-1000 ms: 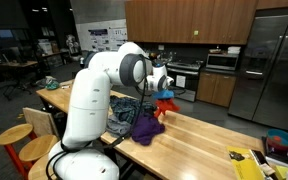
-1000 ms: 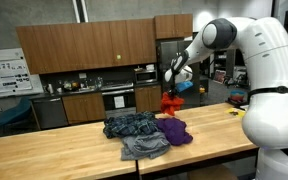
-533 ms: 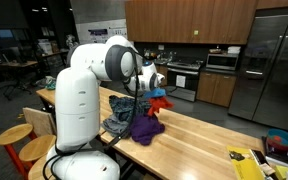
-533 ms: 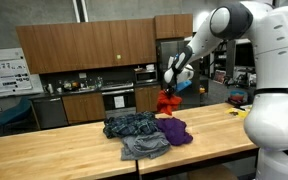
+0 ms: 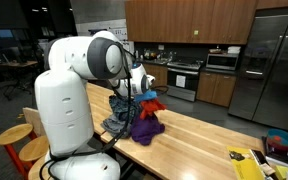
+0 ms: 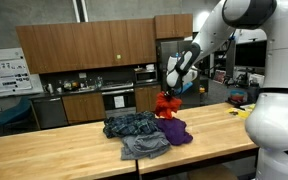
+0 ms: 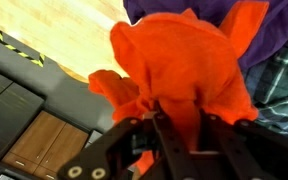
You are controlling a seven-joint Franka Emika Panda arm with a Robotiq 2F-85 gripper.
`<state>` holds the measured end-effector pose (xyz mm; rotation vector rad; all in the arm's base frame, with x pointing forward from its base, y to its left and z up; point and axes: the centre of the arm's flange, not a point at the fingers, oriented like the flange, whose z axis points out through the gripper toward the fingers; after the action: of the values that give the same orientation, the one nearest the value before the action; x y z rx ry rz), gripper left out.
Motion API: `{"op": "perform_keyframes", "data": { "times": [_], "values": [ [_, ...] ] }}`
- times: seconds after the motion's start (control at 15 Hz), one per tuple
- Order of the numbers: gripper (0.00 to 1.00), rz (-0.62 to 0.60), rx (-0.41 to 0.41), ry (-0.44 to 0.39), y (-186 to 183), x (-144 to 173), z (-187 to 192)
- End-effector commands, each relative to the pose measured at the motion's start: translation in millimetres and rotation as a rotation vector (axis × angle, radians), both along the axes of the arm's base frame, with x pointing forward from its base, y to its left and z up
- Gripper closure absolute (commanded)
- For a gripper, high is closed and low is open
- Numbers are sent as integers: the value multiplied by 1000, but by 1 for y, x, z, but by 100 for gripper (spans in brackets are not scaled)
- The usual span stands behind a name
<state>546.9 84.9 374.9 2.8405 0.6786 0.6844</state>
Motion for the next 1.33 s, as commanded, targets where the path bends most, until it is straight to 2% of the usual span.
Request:
{"op": "perform_keyframes", "data": {
  "times": [0.0,0.53,0.87,1.27],
  "values": [
    [94,17,-2,-26,19,-29,6],
    [94,-9,38,-35,47,-67,6],
    [94,-42,62,-24,42,-83,-1],
    [94,-28,71,0,39,-92,-13]
  ]
}}
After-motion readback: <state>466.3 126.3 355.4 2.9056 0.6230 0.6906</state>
